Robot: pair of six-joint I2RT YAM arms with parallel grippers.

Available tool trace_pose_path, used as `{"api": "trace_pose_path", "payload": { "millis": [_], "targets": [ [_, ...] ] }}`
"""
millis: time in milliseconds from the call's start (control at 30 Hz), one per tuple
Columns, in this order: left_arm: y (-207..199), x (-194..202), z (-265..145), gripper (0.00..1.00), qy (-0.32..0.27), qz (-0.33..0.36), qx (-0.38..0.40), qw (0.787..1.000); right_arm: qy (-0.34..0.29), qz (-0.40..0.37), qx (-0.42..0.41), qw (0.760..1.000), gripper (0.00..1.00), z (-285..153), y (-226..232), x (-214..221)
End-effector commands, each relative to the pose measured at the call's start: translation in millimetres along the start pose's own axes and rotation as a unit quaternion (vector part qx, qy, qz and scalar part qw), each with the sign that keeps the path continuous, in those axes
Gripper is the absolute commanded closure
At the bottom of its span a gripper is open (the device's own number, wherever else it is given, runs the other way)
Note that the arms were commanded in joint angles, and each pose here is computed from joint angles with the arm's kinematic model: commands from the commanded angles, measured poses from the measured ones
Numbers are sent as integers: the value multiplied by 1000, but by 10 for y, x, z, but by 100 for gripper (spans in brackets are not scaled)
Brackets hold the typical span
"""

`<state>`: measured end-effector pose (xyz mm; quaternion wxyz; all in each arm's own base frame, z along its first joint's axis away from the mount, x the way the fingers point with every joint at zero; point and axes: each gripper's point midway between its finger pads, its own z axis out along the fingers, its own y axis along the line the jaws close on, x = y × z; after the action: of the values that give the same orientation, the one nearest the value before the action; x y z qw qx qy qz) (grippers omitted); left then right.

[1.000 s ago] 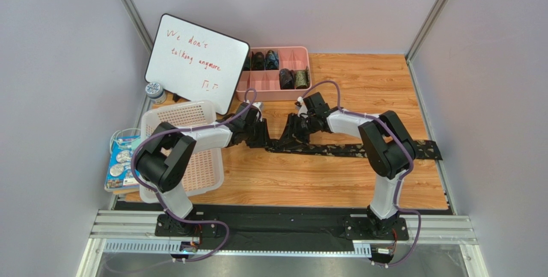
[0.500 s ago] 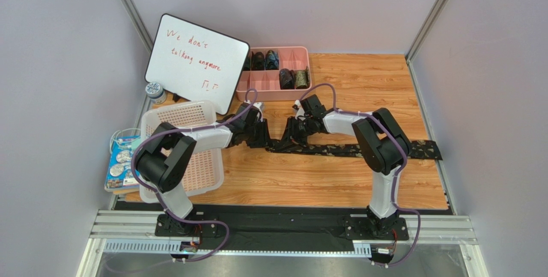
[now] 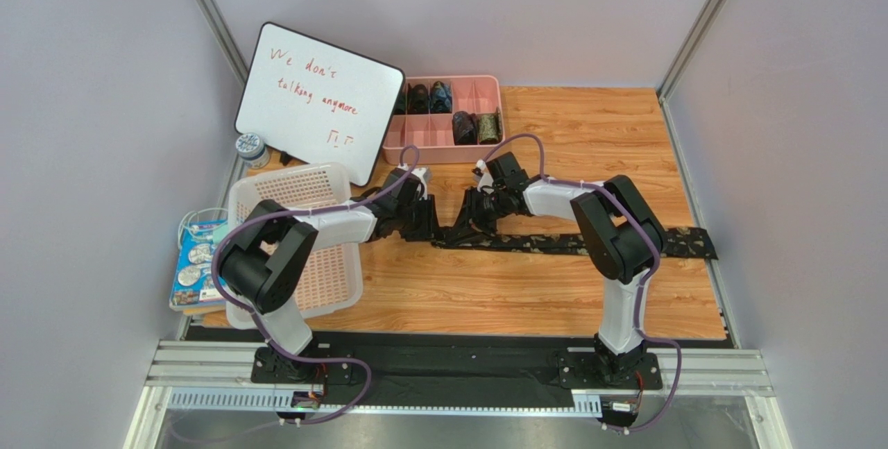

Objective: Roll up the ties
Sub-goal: Roll the tie at the center of the board.

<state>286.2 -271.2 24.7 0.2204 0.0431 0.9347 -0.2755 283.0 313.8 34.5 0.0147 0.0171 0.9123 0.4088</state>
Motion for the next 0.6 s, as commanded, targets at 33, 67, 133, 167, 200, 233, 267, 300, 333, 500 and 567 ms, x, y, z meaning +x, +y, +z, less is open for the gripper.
{"api": "trace_pose_path", "payload": {
  "millis": [33,67,133,167,200,233,267,300,333,500,567],
  "targets": [
    [-65,63,-124,61,10,42,10,999,-10,-16,-15,1000,89,-1,85,-63],
    [-61,53,-143,56,8,48,10,999,-8,-18,-14,1000,92,3,70,-51],
    [-99,-2,-229,48,1,61,17,998,-5,-18,-13,1000,100,2,47,-33],
    [-106,-41,-268,37,-5,76,22,997,-3,-17,-11,1000,100,3,21,-19],
    [-146,-79,-312,32,-10,88,32,996,-2,-17,-11,1000,100,1,10,-12],
    [-210,-154,-394,28,-24,102,43,994,0,-16,-11,1000,100,1,-7,-1],
    [-228,-168,-433,23,-26,133,52,989,2,-15,-11,1000,100,3,-21,7],
    [-260,-225,-481,22,-35,151,59,986,6,-17,-15,1000,100,-1,-16,18],
    [-299,-278,-553,21,-47,169,65,982,8,-18,-16,1000,100,-6,-16,25],
    [-452,-356,-726,20,-75,332,120,933,17,-28,-31,999,100,-31,50,40],
    [-610,-230,-824,18,-68,386,181,902,21,-28,-33,999,100,-27,48,41]
  ]
}}
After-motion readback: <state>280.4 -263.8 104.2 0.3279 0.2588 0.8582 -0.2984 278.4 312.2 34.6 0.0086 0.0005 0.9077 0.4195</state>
